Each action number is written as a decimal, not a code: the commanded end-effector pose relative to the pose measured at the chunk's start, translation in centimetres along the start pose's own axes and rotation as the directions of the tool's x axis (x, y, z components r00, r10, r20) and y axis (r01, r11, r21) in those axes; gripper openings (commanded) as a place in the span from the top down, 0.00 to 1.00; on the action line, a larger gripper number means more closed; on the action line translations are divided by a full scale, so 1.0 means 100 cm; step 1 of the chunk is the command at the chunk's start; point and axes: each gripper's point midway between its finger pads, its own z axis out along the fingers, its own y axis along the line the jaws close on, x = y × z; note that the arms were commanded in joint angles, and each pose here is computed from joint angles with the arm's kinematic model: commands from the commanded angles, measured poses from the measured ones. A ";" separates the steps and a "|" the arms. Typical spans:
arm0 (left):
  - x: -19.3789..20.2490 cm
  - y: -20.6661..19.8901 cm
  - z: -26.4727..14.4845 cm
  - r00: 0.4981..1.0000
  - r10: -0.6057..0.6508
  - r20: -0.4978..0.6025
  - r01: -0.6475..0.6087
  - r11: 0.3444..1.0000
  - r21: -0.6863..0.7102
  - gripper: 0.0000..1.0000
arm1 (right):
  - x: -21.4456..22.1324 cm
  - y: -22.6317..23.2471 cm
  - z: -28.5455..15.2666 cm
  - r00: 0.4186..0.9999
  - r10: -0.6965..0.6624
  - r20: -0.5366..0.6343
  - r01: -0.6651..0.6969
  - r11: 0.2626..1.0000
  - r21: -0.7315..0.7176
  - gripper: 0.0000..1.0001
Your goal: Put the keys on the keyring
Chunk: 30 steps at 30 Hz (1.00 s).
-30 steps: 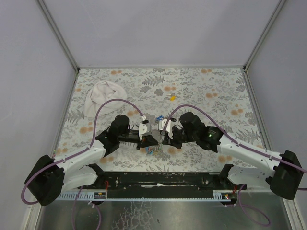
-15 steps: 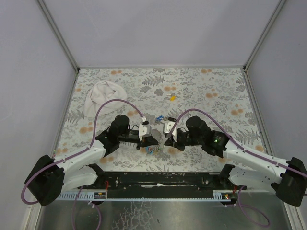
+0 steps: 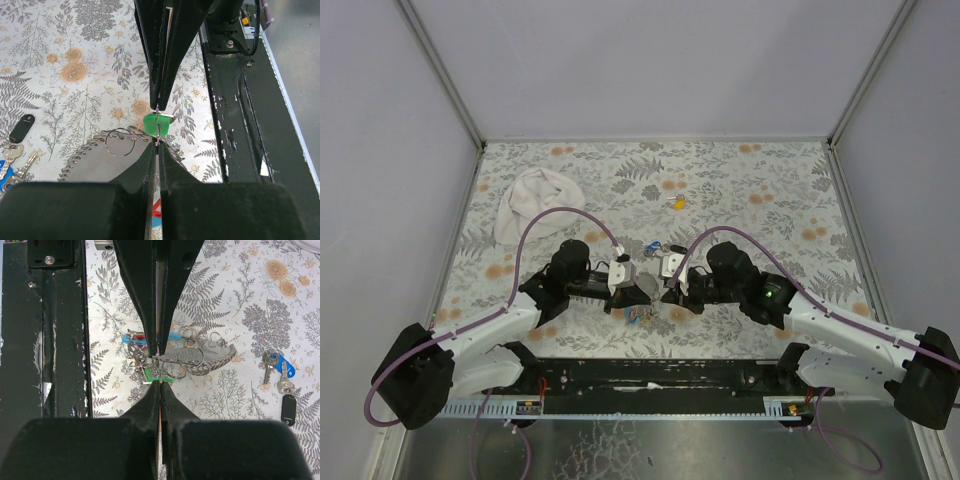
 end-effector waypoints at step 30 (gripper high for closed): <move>-0.021 0.004 0.005 0.996 0.066 0.062 -0.068 0.997 0.024 1.00 | -0.014 0.001 0.003 0.999 -0.010 0.031 0.011 0.999 -0.032 1.00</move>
